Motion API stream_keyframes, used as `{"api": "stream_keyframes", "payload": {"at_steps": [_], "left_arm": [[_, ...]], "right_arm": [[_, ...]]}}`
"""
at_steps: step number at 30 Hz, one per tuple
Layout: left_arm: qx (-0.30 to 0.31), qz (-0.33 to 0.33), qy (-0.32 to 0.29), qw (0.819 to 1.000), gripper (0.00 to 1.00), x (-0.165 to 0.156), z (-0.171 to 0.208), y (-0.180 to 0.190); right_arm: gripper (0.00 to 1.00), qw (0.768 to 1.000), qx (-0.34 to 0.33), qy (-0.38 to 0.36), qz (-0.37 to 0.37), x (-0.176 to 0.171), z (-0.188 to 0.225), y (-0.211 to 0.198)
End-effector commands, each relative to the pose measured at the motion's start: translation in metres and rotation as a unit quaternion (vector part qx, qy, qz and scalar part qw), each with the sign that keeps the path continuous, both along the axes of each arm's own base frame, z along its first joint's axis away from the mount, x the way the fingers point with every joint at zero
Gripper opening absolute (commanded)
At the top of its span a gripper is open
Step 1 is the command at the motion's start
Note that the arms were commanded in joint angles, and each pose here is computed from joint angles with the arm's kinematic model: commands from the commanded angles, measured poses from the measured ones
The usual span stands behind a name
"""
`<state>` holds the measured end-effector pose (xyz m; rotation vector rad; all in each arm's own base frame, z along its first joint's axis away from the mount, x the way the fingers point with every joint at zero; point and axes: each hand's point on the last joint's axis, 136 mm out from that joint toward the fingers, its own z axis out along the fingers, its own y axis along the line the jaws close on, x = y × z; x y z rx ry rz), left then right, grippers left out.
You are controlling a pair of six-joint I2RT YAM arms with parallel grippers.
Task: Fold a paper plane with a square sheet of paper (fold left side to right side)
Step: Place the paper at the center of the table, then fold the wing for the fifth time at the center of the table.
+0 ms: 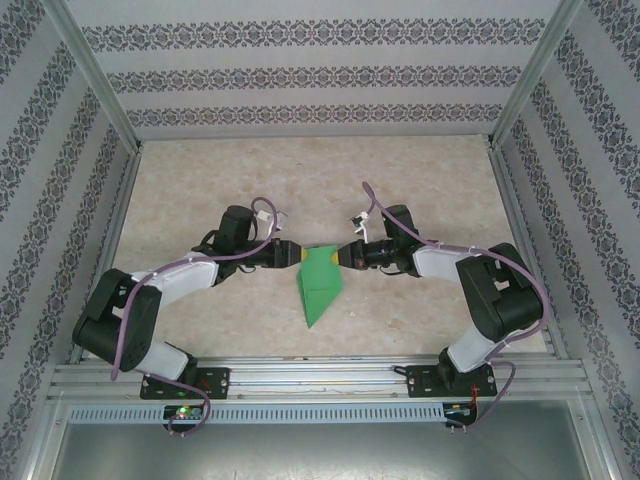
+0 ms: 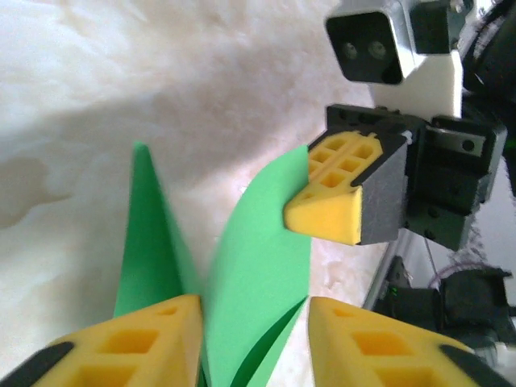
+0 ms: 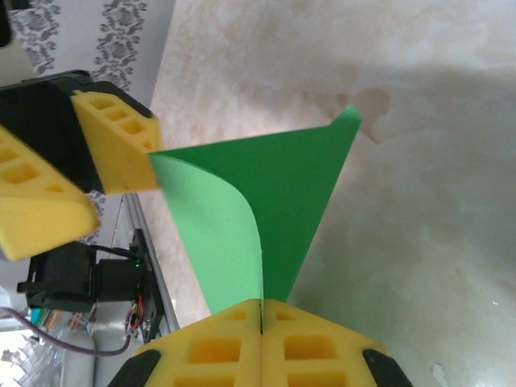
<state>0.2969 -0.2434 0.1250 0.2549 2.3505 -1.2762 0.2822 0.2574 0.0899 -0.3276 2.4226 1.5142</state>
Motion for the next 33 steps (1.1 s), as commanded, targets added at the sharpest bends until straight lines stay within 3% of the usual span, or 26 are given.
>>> {"api": "stream_keyframes", "payload": {"at_steps": [1,6,12,23,33], "left_arm": [[0.067,0.04,-0.038,0.996,0.44,0.002,0.006,0.027],[0.149,0.047,-0.099,0.983,0.44,-0.013,0.03,0.043],[0.243,-0.014,-0.139,0.96,0.43,-0.054,0.031,0.018],[0.394,-0.122,-0.177,0.894,0.5,-0.086,-0.022,-0.063],[0.501,-0.134,-0.17,0.838,0.55,-0.079,-0.068,-0.073]], "right_arm": [[0.0,0.999,-0.029,0.021,-0.029,0.01,-0.007,-0.002],[0.0,0.992,-0.059,0.087,-0.075,0.015,-0.016,-0.009],[0.0,0.979,-0.056,0.156,-0.123,0.018,-0.017,-0.011],[0.0,0.963,-0.059,0.2,-0.171,0.028,-0.024,-0.02],[0.0,0.96,-0.058,0.207,-0.179,0.029,-0.027,-0.022]]}}
